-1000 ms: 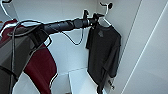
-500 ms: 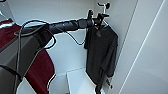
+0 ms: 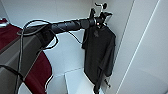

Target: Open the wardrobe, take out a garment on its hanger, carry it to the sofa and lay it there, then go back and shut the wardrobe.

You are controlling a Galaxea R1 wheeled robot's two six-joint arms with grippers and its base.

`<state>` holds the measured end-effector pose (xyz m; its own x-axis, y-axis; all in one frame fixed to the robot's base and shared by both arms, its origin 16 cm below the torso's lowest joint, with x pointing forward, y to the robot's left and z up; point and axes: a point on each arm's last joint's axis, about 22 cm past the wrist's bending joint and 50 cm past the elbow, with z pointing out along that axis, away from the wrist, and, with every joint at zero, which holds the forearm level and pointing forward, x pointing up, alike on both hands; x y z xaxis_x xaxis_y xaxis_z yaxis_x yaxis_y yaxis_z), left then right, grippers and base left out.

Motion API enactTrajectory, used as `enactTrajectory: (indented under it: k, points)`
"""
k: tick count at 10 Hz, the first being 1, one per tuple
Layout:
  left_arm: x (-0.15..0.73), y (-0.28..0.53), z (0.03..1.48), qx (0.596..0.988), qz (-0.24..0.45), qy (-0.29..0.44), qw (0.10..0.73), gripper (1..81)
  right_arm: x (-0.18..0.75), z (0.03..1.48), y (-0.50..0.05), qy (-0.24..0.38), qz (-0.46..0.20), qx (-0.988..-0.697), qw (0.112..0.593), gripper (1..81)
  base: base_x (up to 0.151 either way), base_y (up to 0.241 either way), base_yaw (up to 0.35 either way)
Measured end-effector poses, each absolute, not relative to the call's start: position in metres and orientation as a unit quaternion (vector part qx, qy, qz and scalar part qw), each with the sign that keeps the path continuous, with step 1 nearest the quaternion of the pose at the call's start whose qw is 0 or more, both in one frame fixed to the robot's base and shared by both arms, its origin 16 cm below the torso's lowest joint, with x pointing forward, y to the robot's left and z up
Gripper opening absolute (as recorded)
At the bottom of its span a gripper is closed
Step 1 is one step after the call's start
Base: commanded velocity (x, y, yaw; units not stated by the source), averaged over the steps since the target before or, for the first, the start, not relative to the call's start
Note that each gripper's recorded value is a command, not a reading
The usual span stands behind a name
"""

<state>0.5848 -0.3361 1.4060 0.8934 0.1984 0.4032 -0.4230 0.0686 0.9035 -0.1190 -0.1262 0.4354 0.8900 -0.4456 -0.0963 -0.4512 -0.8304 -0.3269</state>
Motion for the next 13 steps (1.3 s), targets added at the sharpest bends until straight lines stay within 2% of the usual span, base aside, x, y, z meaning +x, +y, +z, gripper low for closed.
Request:
enactTrajectory:
  k: [6,7,8,13]
  points:
    - [0.604,-0.34,1.416,0.612,0.277,-0.097,0.734,81.1,-0.127,0.436,-0.123,0.235,0.013,-0.956,0.173,81.1,0.0,0.0,0.0]
    - [0.604,-0.341,1.408,0.621,0.262,-0.087,0.734,1.0,-0.127,0.436,-0.123,0.234,0.012,-0.957,0.174,81.1,0.0,0.0,0.0]
    - [0.602,-0.341,1.408,0.608,0.271,-0.096,0.74,1.0,-0.127,0.436,-0.123,0.233,0.013,-0.957,0.173,81.1,0.0,0.0,0.0]
    - [0.579,-0.337,1.408,0.605,0.248,-0.112,0.748,1.0,-0.127,0.436,-0.123,0.232,0.012,-0.957,0.174,81.1,0.0,0.0,0.0]
